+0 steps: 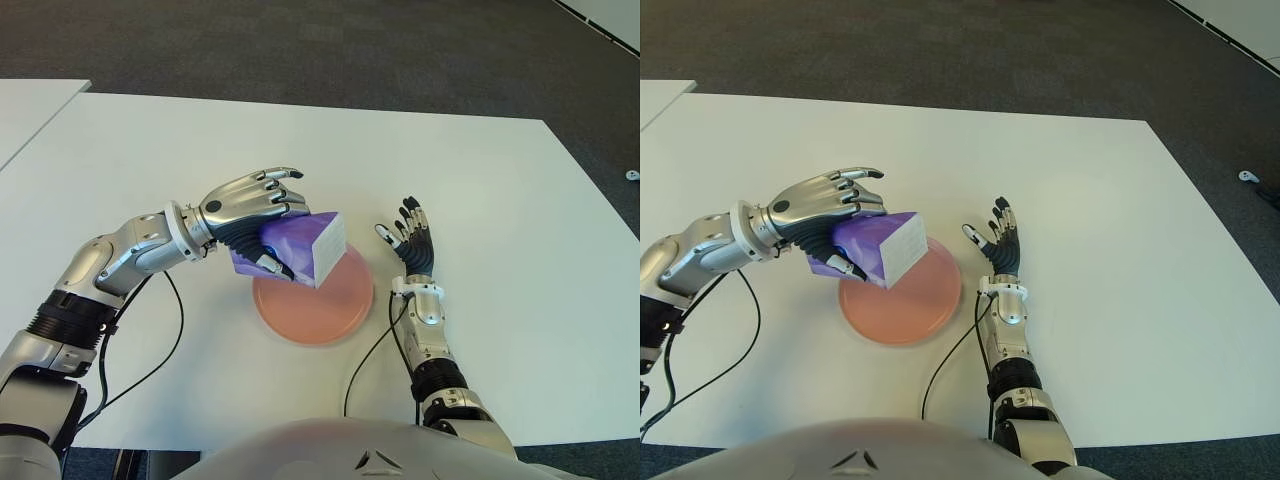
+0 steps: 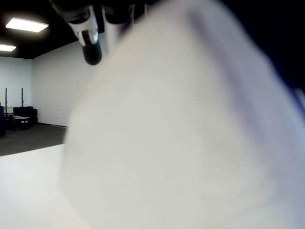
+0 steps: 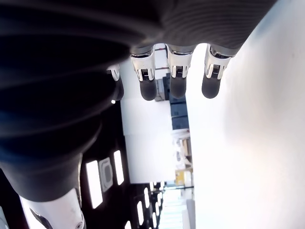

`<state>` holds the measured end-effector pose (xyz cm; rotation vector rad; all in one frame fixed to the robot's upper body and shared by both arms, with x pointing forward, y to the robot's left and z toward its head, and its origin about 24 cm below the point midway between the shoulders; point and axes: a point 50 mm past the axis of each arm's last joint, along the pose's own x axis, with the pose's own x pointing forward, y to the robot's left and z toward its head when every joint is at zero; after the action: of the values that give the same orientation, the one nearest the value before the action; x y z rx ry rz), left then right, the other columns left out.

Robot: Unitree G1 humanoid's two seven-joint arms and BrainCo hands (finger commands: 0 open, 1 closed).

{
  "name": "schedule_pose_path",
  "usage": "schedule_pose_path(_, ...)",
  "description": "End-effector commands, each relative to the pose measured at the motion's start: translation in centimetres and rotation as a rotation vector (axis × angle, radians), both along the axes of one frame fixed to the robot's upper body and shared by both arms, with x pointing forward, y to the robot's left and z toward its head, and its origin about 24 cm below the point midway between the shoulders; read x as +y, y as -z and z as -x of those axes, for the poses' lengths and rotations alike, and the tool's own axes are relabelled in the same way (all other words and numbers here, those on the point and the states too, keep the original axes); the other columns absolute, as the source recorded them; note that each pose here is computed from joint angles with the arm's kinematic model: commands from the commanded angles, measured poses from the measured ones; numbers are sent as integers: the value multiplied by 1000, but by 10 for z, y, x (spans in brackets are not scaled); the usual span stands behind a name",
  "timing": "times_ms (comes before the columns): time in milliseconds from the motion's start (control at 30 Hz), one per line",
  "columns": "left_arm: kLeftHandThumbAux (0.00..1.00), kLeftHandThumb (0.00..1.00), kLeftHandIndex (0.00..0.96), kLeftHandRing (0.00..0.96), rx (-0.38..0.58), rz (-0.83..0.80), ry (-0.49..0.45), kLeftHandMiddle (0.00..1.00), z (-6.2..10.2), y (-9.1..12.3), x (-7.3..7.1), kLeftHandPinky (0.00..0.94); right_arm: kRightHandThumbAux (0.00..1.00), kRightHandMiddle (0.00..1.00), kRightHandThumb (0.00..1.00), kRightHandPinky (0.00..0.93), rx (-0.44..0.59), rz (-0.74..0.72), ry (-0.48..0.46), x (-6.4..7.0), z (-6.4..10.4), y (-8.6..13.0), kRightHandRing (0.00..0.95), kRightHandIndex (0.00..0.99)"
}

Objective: Put the tissue paper into the plate.

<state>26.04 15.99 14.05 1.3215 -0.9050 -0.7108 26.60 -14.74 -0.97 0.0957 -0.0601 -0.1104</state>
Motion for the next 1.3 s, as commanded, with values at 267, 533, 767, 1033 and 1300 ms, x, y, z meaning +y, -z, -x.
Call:
schedule_pose_path(267,353,293,0,0,-11,47,-33,0,-2,13,2,0,743,0,39,0,392,-24,8,8,59,65,0,0)
schedule_pose_path(533,316,301,0,0,-20,41,-26,0,-2,20,-2,0,739,0,42,0,395,-20,19,9,60,62,0,0)
schedule_pose_path(767,304,301,0,0,3,-60,-47,0,-3,40,-13,0,744,0,63,0,390,-18,10,11,62,59,0,0)
schedule_pose_path(1033,234,224,0,0,-8,-125,-38,0,2,56,-16,0,745,0,81,0,400,-18,8,9,64,62,0,0)
schedule_pose_path(1300,169,167,0,0,-70,-252,-33,0,6,63,-19,0,741,0,82,0,409,-25,14,9,63,64,0,0)
